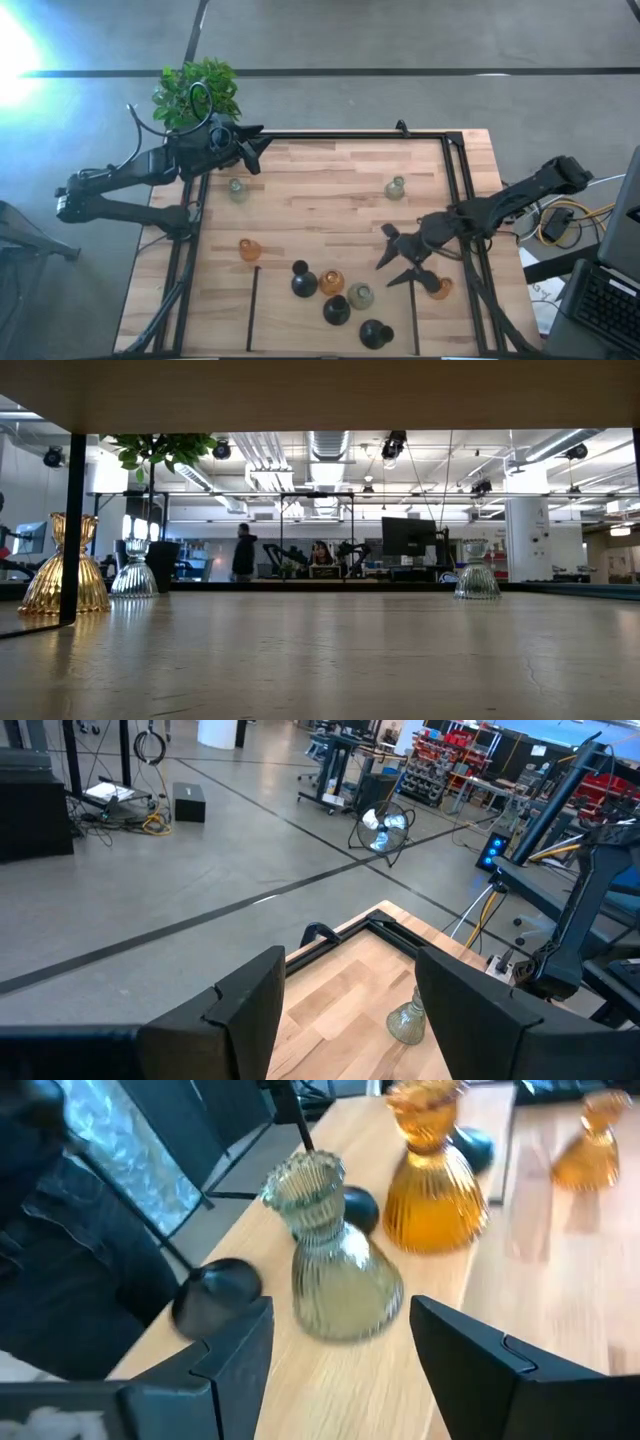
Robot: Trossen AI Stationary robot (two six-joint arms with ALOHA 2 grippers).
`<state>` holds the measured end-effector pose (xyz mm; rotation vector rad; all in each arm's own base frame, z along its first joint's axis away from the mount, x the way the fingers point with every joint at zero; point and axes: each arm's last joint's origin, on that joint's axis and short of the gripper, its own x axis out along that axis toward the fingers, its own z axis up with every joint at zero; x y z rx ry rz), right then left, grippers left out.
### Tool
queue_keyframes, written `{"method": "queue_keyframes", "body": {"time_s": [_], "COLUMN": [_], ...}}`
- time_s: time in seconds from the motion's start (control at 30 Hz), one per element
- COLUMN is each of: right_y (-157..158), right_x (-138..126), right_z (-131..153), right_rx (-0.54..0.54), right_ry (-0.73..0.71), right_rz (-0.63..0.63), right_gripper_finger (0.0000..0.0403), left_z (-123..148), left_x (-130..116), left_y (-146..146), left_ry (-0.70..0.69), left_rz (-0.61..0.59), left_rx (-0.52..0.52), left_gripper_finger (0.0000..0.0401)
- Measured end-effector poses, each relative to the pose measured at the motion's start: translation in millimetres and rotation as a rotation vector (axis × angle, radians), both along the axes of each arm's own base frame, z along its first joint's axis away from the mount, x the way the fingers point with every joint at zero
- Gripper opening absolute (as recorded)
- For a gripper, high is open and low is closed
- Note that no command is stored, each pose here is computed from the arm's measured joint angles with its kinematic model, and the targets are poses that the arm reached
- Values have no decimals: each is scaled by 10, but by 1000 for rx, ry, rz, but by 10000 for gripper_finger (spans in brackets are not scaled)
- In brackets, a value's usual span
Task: Pick & Place candle stick holders
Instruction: Put the right orange glass candle holder on the shelf
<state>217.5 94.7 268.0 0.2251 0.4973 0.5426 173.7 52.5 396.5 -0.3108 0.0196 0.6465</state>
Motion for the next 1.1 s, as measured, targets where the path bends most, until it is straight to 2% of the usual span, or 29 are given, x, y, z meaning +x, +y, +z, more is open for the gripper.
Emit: {"method": "queue_keyframes", "body": {"time_s": [0.2, 0.3, 0.47, 0.7, 0.97, 1.1], "right_y": [-148, -235, -329, -342, -258, -253], "right_x": [-349, -544, -788, -983, -1073, -1138], "right_z": [180, 195, 294, 120, -106, -271], "right_rx": [41, -16, -34, -52, 160, 233], "right_ry": [157, 330, 598, 863, 923, 1032], "right_rz": [-78, -130, -222, -322, -442, -591], "right_gripper_finger": [209, 193, 156, 114, 91, 81], "left_z": [0, 0, 0, 0, 0, 0], "left_x": [0, 0, 0, 0, 0, 0], "left_y": [1, 1, 1, 1, 1, 1], "left_ry": [0, 0, 0, -5, -5, 1], "left_rz": [1, 1, 1, 2, 2, 1], "left_rx": [0, 1, 0, -6, -7, 1], "left_gripper_finger": [229, 229, 229, 229, 229, 229]}}
